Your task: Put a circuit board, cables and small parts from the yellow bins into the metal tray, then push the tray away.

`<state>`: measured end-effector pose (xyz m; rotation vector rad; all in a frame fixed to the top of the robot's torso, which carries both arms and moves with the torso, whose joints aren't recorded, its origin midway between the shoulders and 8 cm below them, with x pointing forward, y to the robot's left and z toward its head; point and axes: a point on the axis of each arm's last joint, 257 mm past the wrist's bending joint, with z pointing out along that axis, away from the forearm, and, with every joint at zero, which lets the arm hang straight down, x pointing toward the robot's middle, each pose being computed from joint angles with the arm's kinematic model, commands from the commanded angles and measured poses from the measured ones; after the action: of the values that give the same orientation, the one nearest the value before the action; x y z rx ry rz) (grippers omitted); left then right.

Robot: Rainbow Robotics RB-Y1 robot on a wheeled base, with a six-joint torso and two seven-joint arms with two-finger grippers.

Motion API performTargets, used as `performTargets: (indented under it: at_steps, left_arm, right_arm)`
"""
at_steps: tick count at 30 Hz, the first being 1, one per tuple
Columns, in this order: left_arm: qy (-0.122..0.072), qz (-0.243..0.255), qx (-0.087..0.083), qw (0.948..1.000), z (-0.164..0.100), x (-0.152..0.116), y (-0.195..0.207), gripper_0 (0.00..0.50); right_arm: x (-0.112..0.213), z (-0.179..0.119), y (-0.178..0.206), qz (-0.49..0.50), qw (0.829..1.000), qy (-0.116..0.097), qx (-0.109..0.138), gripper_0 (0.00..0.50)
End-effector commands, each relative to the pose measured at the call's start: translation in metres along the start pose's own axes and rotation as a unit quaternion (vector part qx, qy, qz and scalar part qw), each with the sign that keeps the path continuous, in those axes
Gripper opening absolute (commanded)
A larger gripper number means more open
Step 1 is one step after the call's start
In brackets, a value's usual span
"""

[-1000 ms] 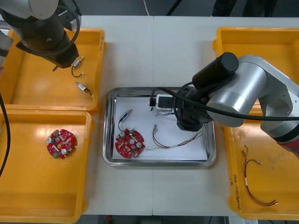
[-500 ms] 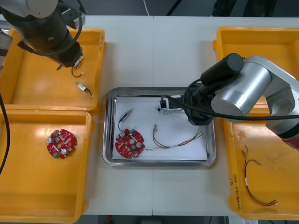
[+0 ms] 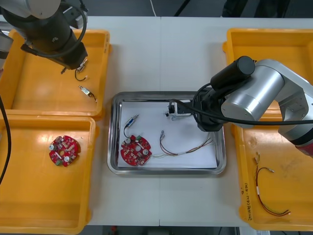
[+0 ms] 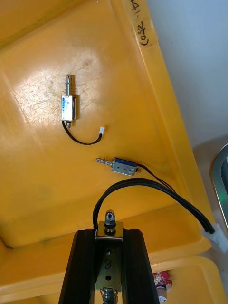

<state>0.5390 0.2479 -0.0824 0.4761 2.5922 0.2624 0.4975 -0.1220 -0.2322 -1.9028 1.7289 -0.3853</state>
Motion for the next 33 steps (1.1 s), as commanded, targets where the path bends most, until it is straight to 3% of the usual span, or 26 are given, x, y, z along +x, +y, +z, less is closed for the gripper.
performTargets:
  at_steps: [1, 9, 19, 30, 33]
  left_arm:
    - [-0.014, -0.043, -0.004, 0.9990, -0.011, -0.002, 0.010, 0.001]
    - [-0.019, -0.044, -0.002, 0.9989, -0.014, -0.004, 0.007, 0.001]
    - [-0.032, -0.043, 0.010, 0.9985, -0.022, -0.009, -0.004, 0.002]
    - [-0.051, -0.047, 0.027, 0.9972, -0.034, -0.015, -0.020, 0.003]
    - [-0.054, -0.060, 0.041, 0.9959, -0.037, -0.016, -0.031, 0.000]
  right_arm:
    - [-0.006, -0.005, -0.008, -0.013, 1.000, 0.001, 0.008, 0.500]
    - [-0.015, -0.013, -0.005, -0.018, 1.000, -0.004, 0.006, 0.500]
    - [-0.008, -0.055, 0.013, 0.026, 0.999, 0.044, -0.012, 0.500]
    - [0.029, -0.109, 0.029, 0.143, 0.984, 0.105, -0.017, 0.500]
    - [0.029, -0.121, 0.019, 0.185, 0.979, 0.089, 0.007, 0.500]
